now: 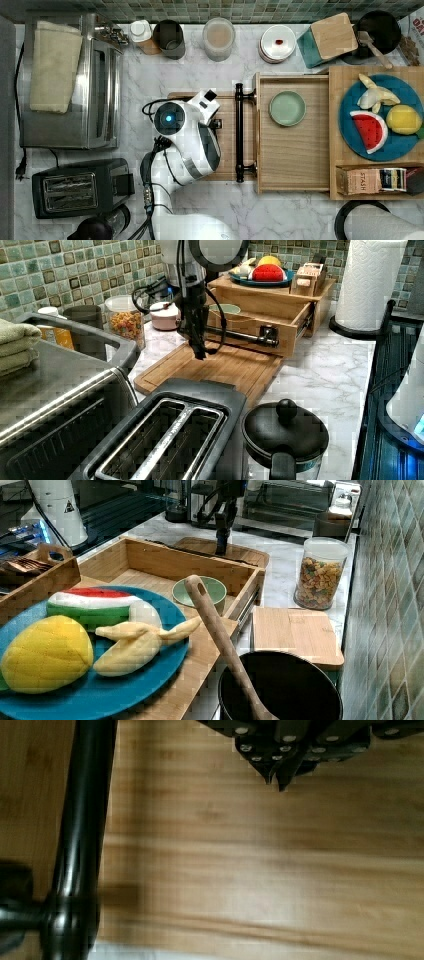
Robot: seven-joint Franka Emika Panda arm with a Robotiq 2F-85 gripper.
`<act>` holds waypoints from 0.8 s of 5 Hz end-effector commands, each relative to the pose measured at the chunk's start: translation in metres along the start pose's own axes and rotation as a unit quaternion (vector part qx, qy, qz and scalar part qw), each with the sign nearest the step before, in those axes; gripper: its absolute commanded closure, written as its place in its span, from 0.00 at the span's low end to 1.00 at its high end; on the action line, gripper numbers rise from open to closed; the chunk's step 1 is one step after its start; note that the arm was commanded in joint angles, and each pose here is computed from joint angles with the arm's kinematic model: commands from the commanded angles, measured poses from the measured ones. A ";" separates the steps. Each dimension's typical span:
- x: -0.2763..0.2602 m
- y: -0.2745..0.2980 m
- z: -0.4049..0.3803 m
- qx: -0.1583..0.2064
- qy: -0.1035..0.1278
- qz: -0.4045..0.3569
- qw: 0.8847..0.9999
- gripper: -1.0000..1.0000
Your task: Close the drawer.
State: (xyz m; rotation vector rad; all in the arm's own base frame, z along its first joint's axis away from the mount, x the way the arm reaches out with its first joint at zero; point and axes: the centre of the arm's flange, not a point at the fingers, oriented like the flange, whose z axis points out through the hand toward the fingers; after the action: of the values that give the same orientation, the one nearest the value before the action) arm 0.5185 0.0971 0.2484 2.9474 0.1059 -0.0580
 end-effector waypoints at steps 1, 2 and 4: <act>-0.020 0.027 -0.019 -0.002 0.032 -0.017 0.999 1.00; -0.020 0.046 -0.020 0.005 0.033 -0.014 0.999 1.00; -0.020 0.095 -0.018 0.023 0.027 -0.010 0.999 1.00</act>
State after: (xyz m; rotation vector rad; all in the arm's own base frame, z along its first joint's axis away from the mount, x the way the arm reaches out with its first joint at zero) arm 0.4835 0.0677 0.2442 2.9404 0.3253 -0.1222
